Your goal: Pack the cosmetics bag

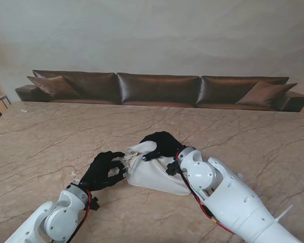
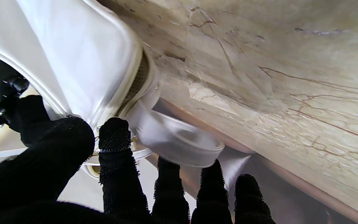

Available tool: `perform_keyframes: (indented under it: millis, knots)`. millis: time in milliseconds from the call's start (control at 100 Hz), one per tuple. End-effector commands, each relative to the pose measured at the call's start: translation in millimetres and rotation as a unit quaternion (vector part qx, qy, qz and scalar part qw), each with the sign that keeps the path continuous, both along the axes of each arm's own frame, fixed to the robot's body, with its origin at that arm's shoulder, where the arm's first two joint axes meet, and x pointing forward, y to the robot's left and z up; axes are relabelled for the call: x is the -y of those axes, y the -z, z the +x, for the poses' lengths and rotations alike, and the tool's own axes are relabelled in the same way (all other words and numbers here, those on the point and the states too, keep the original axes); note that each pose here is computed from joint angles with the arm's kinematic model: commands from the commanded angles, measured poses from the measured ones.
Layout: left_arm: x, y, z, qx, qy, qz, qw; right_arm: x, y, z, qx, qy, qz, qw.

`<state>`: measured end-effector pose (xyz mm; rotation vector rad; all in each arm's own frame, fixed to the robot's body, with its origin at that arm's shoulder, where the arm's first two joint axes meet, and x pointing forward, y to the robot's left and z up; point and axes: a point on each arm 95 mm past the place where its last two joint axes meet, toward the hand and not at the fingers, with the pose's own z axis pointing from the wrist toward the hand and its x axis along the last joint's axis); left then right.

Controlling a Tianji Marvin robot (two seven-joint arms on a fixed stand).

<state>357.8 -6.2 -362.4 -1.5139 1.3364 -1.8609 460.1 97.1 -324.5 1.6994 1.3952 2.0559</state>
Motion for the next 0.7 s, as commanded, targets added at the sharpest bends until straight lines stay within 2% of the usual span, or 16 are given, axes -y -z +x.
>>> perform_keyframes:
  millis: [0, 100, 170, 480, 690]
  knots:
    - [-12.5, 22.5, -12.2, -0.017, -0.025, 0.016, 0.9994, 19.1, -3.7, 8.6, 0.005, 0.029, -0.004, 0.9996]
    - [-12.8, 18.2, -11.5, 0.023, -0.055, 0.025, 0.9979, 23.2, -2.9, 8.6, 0.000, 0.038, 0.001, 0.9993]
    - [-12.7, 15.2, -11.6, 0.036, -0.071, 0.030, 0.9964, 24.7, -1.8, 8.1, -0.001, 0.043, 0.006, 0.9990]
    - [-15.9, 13.6, -14.7, 0.036, -0.108, 0.053, 0.9921, 30.7, 0.0, 8.1, 0.015, 0.087, 0.035, 0.9954]
    - [-15.1, 18.9, -17.5, 0.020, -0.135, 0.037, 0.9899, 31.3, -0.8, 8.0, 0.018, 0.123, 0.078, 0.9892]
